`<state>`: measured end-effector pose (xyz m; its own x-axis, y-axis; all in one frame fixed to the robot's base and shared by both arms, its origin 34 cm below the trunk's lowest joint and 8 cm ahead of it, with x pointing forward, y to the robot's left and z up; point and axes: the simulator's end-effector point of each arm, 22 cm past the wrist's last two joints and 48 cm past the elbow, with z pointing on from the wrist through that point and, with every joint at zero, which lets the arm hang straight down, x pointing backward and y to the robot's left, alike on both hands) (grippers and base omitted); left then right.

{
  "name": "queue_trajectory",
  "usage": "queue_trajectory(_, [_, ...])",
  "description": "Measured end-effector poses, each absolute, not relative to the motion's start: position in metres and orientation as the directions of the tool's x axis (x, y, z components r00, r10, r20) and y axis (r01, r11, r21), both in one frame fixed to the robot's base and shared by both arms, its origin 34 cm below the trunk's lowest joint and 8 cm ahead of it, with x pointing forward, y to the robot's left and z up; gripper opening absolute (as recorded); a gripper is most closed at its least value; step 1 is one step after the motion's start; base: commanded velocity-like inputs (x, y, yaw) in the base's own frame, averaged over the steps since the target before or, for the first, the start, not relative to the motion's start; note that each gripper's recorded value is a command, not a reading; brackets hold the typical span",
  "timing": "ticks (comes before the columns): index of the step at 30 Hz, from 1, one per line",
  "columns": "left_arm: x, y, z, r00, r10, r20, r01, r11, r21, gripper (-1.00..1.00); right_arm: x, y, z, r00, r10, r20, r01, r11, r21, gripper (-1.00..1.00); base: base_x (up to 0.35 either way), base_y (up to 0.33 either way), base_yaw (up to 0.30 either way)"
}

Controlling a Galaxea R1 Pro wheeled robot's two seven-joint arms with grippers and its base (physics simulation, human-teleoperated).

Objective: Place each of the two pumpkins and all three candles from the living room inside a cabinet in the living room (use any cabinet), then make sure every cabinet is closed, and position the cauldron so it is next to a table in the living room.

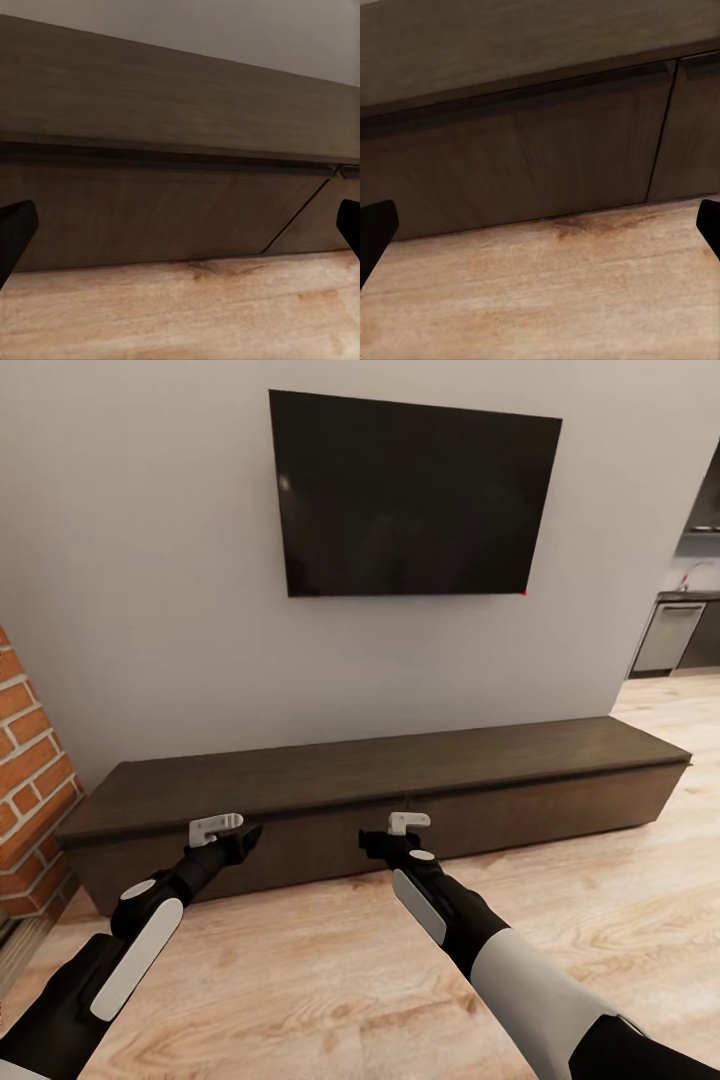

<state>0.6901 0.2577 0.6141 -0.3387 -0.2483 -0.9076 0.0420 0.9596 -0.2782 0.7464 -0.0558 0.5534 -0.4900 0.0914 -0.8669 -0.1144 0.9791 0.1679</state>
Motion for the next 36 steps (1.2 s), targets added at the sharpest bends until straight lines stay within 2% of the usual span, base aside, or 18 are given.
queue_trajectory(36, [0.712, 0.267, 0.693, -0.334, -0.264, -0.905, 0.023, 0.957, -0.288, 1.0, 0.768, -0.056, 0.634, -0.478, 0.103, -0.872, -0.109, 0.979, 0.175, 1.0, 0.0, 0.0, 0.003])
